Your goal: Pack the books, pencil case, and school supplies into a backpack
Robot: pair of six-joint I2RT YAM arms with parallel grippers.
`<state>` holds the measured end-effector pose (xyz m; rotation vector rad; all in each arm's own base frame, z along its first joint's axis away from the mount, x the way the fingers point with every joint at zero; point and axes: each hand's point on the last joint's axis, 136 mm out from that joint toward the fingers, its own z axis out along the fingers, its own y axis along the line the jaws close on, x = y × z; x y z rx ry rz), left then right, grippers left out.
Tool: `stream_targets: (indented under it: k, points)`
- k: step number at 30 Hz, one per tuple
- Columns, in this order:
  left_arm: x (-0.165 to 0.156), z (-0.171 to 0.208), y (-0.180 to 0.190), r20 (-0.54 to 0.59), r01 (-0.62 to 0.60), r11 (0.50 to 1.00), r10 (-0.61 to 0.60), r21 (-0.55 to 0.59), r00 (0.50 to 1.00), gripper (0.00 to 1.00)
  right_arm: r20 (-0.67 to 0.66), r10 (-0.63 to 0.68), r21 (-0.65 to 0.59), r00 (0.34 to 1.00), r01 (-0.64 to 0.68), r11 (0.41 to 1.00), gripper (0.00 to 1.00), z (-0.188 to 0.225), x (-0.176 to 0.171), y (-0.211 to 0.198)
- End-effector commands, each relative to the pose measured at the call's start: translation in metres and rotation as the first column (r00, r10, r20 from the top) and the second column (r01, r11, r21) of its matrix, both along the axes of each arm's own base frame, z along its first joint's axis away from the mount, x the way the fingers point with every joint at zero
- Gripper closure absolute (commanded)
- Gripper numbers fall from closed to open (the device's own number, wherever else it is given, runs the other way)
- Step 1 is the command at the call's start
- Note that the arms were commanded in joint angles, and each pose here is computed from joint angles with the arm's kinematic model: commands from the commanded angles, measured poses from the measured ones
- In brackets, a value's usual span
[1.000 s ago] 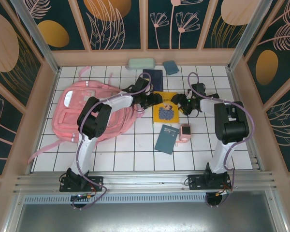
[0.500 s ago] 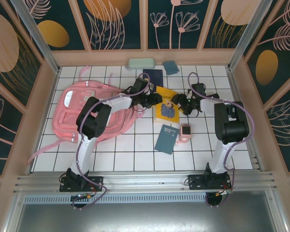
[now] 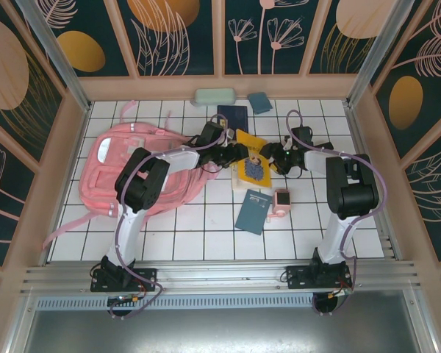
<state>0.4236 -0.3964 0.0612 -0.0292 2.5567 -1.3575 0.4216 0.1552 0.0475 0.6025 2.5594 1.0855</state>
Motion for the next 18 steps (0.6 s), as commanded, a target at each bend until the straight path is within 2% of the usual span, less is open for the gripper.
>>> stream_targets:
  k: [1, 6, 18]
  points:
    - [-0.011, 0.067, -0.023, 0.105, 0.088, 0.984, -0.072, -0.153, 0.992, 0.37, 0.055, 0.044, 0.072, 0.998, -0.048, 0.996, 0.35, 0.023, 0.002, 0.016]
    - [-0.015, 0.089, -0.024, 0.131, 0.095, 0.973, -0.069, -0.21, 0.989, 0.35, 0.052, 0.04, 0.07, 0.998, -0.043, 0.997, 0.36, 0.021, 0.003, 0.015]
    - [-0.022, 0.1, -0.024, 0.108, 0.091, 0.948, -0.061, -0.305, 0.992, 0.35, 0.04, 0.035, 0.073, 0.999, -0.038, 0.997, 0.36, 0.017, 0.004, 0.014]
